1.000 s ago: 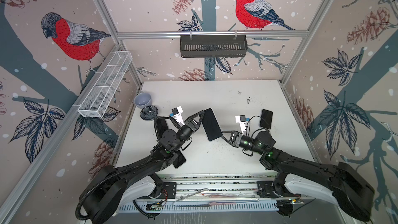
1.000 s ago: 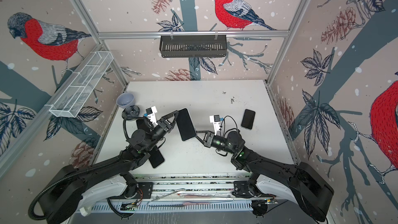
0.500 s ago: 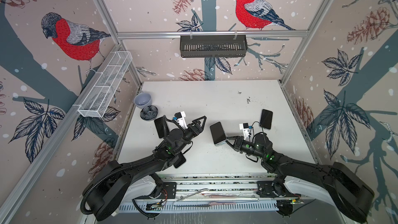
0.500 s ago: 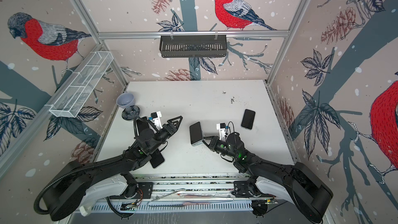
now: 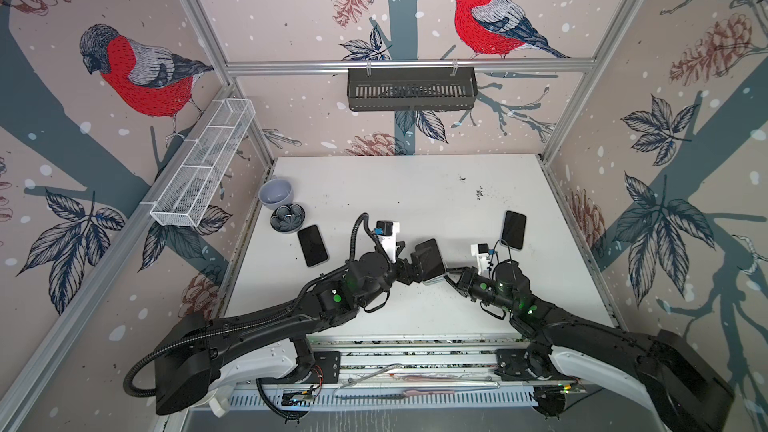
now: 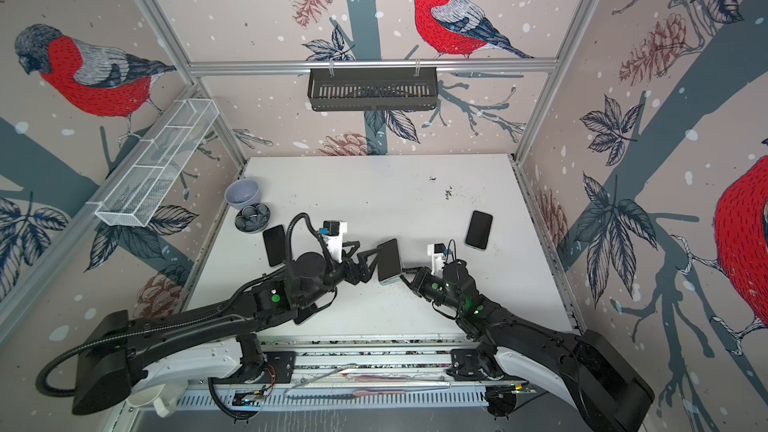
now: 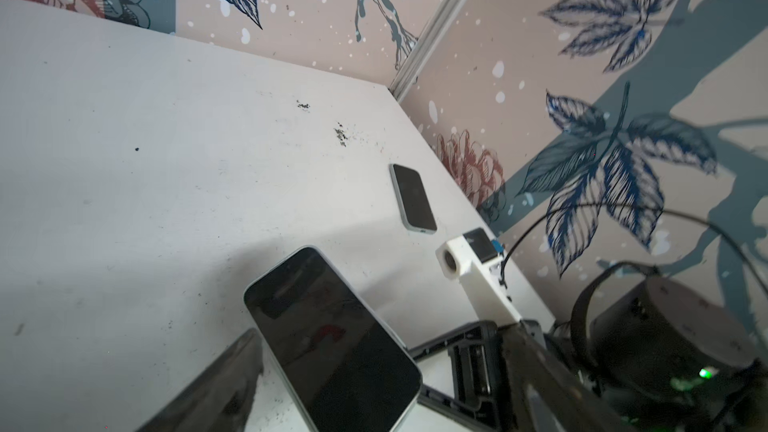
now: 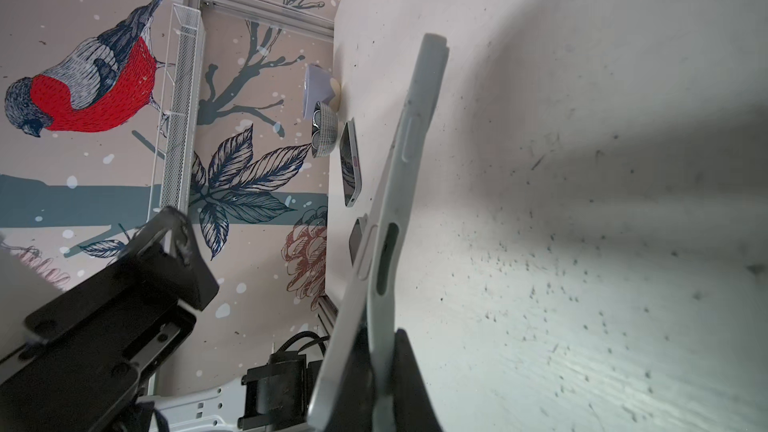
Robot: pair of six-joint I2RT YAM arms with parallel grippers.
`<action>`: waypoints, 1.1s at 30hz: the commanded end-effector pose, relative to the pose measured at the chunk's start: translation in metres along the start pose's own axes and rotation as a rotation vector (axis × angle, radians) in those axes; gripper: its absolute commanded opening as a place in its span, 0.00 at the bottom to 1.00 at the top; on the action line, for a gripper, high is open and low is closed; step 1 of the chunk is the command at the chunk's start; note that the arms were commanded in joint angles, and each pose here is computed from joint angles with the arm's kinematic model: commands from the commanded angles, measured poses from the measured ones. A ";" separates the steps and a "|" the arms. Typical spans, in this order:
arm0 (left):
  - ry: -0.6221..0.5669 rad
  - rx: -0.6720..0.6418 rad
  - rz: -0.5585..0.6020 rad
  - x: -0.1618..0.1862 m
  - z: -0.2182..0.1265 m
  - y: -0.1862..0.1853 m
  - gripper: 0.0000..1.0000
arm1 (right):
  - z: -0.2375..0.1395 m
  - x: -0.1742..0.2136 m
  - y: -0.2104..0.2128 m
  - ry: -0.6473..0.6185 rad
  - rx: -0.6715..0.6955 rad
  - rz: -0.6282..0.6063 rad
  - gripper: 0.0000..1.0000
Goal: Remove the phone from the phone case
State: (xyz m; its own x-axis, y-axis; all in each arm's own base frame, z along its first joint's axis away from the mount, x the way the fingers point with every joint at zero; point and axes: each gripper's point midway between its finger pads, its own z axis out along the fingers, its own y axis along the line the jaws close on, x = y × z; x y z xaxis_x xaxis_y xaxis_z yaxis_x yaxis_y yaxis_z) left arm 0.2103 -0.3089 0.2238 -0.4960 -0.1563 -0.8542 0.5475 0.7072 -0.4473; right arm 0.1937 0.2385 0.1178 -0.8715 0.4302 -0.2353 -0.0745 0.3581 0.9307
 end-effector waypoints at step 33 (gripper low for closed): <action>0.281 -0.389 0.633 0.085 0.055 0.000 0.63 | -0.021 -0.003 0.006 -0.056 -0.055 -0.005 0.00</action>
State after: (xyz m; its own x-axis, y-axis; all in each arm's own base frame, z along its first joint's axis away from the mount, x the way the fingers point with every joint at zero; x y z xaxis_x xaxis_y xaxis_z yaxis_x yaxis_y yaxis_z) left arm 0.1959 -0.3667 0.1308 -0.3592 0.5097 -0.7817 0.5893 0.7734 0.2335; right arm 0.1876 0.2166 0.1151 -0.8399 0.4855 -0.2426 -0.0573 0.3653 0.9291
